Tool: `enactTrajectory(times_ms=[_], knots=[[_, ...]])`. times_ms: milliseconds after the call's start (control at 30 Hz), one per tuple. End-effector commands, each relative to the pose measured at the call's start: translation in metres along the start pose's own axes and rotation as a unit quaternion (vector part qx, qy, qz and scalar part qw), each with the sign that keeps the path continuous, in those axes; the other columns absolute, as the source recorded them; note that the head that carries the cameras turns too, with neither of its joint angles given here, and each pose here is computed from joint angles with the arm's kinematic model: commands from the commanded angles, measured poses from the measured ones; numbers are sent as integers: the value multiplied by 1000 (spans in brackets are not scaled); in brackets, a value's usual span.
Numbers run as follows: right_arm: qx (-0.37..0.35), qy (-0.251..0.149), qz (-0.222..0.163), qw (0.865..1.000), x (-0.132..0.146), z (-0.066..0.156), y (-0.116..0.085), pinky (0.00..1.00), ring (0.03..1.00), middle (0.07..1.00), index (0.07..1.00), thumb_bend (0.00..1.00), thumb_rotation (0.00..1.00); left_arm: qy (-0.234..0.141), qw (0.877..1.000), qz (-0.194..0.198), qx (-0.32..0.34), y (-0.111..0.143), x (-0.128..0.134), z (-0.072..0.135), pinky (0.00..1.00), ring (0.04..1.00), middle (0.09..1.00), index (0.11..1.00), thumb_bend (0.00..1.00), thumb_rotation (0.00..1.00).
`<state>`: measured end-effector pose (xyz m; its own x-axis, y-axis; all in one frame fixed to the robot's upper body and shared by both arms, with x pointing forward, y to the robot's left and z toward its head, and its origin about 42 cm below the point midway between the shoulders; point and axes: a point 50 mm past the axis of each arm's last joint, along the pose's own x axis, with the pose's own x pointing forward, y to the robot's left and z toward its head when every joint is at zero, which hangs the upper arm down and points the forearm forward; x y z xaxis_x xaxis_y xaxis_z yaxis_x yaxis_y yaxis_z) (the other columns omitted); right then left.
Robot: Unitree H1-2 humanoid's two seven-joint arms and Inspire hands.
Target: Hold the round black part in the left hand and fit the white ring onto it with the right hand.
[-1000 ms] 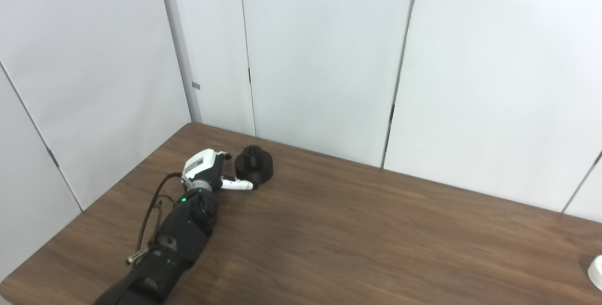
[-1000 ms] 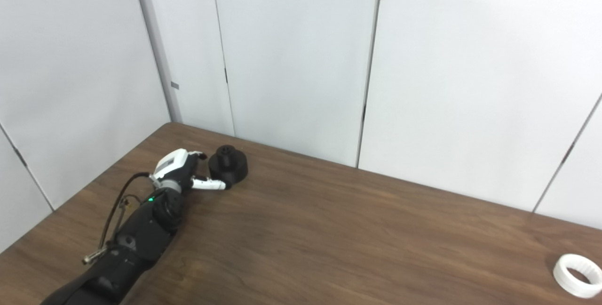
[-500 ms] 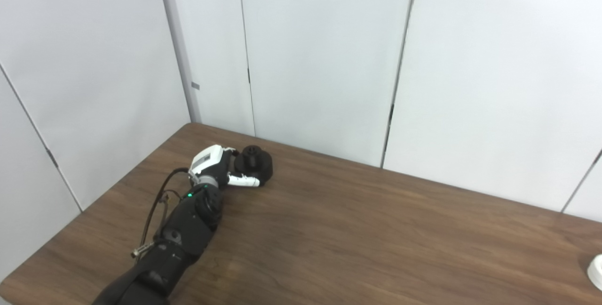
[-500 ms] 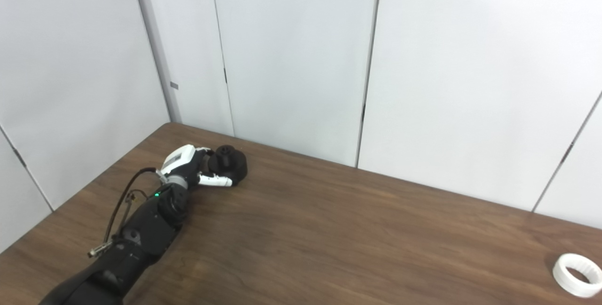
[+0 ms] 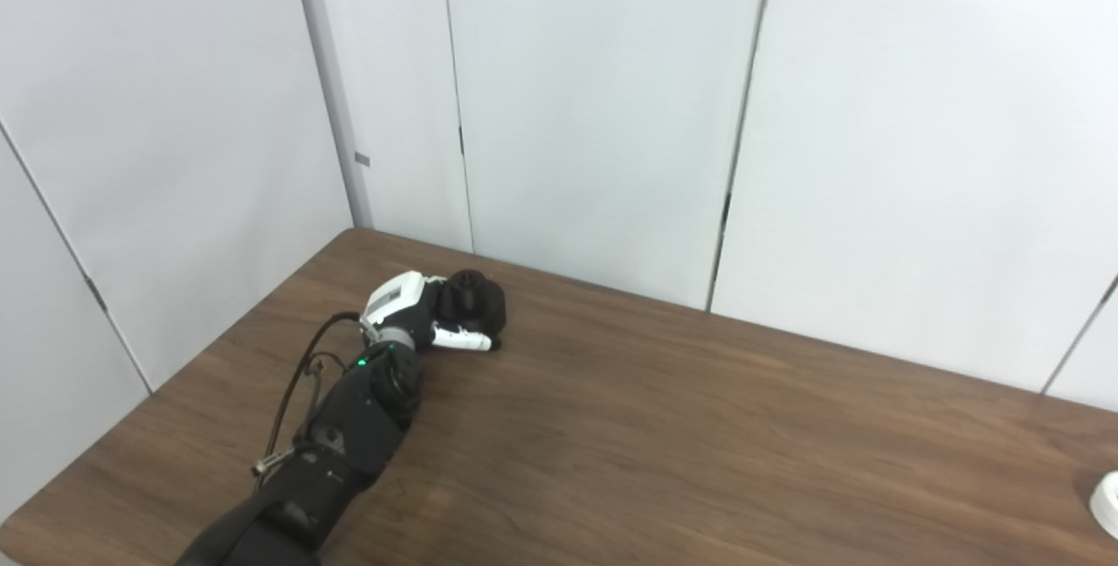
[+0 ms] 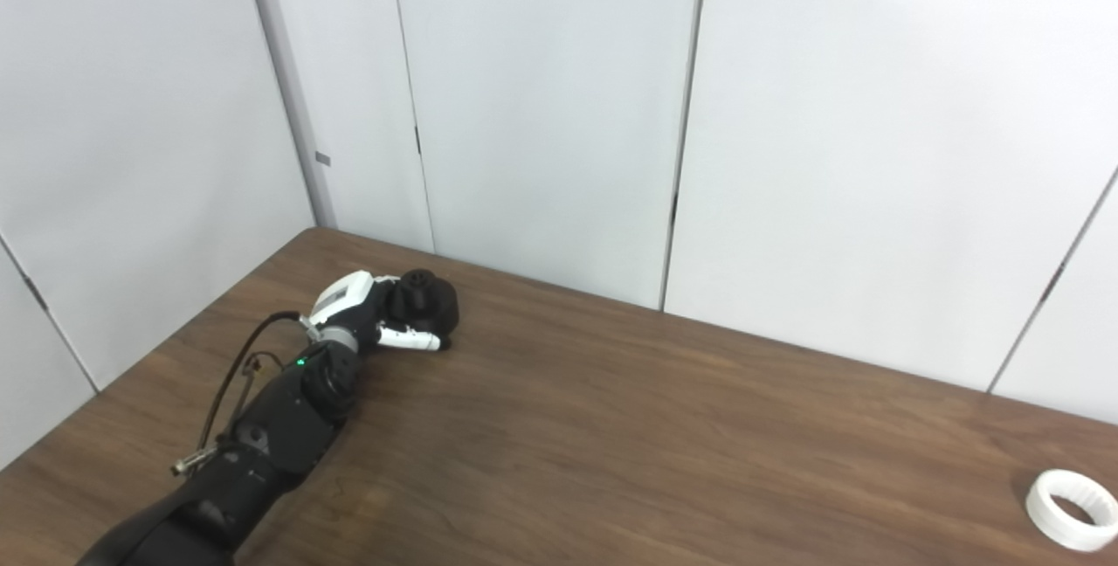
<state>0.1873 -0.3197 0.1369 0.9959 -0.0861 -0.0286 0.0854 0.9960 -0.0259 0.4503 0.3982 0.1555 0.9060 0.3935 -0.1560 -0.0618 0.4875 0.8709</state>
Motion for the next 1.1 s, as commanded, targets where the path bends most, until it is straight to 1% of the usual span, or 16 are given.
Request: enactTrajectory(times_ms=[0,167,300,467,500,567,600,633,700,767,800,967,1067], knots=[[-2,-31,4,1000,2,13,1,858,913,915,881,786,962,-34,999,41,-9,33,12,29,981,979,957,866,1000,416],[-1,-27,1,1000,1,13,1,862,908,911,878,797,953,-34,998,43,-8,32,13,33,918,963,942,847,1000,418],[-4,-27,-1,1000,1,14,2,867,911,909,873,796,958,-35,998,46,-11,30,12,34,899,948,919,805,1000,405],[-10,-25,0,1000,1,14,1,889,923,916,882,817,964,-31,998,55,-17,29,12,33,884,925,873,708,1000,358],[-9,-26,1,1000,1,14,1,891,922,914,881,817,964,-29,998,58,-16,28,12,33,892,919,854,663,1000,331],[-6,-28,2,1000,1,14,0,904,923,914,880,813,960,-28,998,62,-17,28,12,33,915,907,819,579,939,229],[-6,-27,1,1000,1,15,0,907,924,916,885,811,961,-27,997,64,-16,28,12,33,932,905,805,539,785,161],[-6,-26,1,1000,1,15,0,912,926,919,890,810,963,-27,997,65,-13,27,11,33,946,902,792,510,658,109],[-4,-27,1,1000,0,16,1,920,928,924,895,812,962,-27,997,66,-7,26,12,32,944,879,764,487,559,64],[-4,-28,2,1000,1,16,0,919,927,923,893,808,960,-26,998,65,4,26,12,31,935,861,745,481,532,51],[-5,-29,3,1000,1,16,0,922,930,926,896,808,964,-25,998,64,11,25,12,30,909,852,747,481,528,52],[-9,-28,2,1000,0,17,-1,957,946,931,899,821,971,-26,998,59,29,24,12,29,861,834,737,480,525,53],[-9,-29,2,1000,0,16,-1,939,943,932,902,811,970,-31,998,54,32,23,11,28,851,838,742,480,524,51]])
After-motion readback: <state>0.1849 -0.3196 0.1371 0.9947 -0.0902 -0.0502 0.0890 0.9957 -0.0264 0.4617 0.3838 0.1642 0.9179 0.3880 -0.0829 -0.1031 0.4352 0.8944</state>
